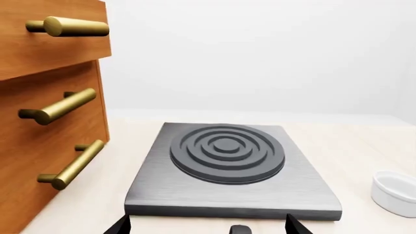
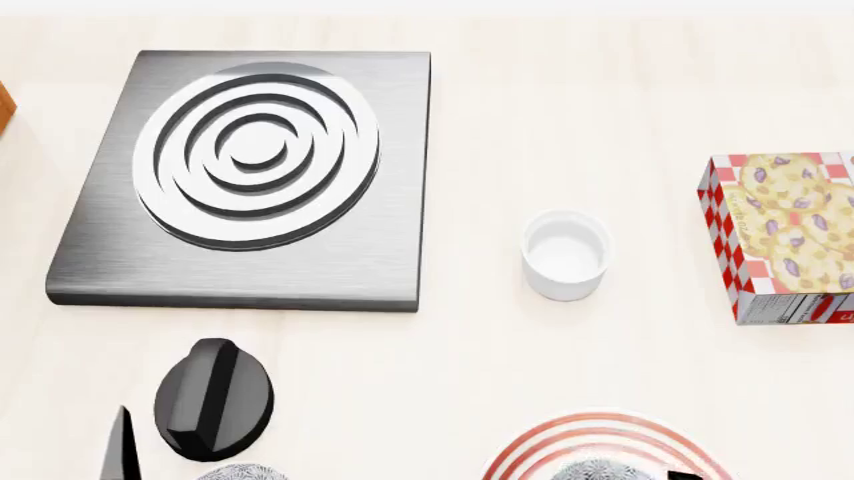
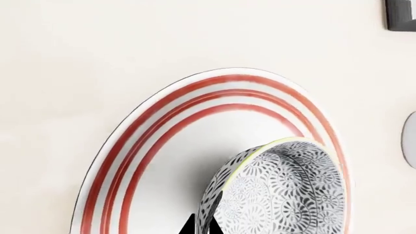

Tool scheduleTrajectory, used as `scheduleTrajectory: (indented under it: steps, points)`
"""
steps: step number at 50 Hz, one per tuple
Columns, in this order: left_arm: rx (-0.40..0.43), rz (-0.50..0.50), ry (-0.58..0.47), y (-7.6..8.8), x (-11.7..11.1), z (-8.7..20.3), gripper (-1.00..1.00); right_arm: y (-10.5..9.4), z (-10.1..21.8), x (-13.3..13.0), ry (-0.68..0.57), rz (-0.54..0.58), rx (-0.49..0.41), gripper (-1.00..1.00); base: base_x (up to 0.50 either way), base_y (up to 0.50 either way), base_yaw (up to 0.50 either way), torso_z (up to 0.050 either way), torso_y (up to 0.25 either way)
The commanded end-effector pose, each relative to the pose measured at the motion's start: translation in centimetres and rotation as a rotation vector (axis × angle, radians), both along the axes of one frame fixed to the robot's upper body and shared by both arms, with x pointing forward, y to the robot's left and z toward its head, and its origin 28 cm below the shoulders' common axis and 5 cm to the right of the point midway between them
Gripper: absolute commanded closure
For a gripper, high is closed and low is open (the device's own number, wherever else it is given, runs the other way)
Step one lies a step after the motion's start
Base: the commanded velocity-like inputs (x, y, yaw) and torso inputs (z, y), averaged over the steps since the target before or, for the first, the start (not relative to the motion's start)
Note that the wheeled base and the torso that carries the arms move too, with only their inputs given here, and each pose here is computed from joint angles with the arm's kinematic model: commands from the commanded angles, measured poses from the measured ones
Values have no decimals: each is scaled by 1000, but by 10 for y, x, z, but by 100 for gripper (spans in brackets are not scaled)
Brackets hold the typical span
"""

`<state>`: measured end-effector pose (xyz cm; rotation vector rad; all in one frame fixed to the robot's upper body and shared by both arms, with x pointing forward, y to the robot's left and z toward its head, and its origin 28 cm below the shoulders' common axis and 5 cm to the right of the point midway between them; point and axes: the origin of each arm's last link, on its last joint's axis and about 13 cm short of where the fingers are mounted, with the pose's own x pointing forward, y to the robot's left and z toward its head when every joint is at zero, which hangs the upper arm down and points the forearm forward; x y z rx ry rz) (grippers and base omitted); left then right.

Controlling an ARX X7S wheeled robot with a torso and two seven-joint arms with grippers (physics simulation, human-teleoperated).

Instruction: Pick the akita bowl on the ramekin and place it on the plate.

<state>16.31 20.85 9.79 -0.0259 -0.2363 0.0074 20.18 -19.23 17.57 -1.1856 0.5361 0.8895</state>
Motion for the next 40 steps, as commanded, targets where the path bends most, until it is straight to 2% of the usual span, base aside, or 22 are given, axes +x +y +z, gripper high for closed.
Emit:
scheduleTrajectory:
  steps: [1, 16, 17, 35, 40]
  points:
    - [0, 6, -3, 1, 0, 1, -100, 1, -7, 1, -13, 1, 25, 100, 0, 0, 0, 0, 10]
    - [0, 9, -4, 2, 0, 1, -100, 1, -12, 2, -7, -30, 32, 100, 0, 0, 0, 0, 0]
    - [0, 8, -4, 2, 0, 1, -100, 1, -12, 2, -10, -33, 31, -100, 0, 0, 0, 0, 0]
    - [-2, 6, -1, 1, 1, 1, -100, 2, -13, 1, -5, -34, 32, -100, 0, 0, 0, 0, 0]
    - [-3, 7, -1, 2, 1, 1, -100, 5, -2, -8, -74, 1, 35, -100, 0, 0, 0, 0, 0]
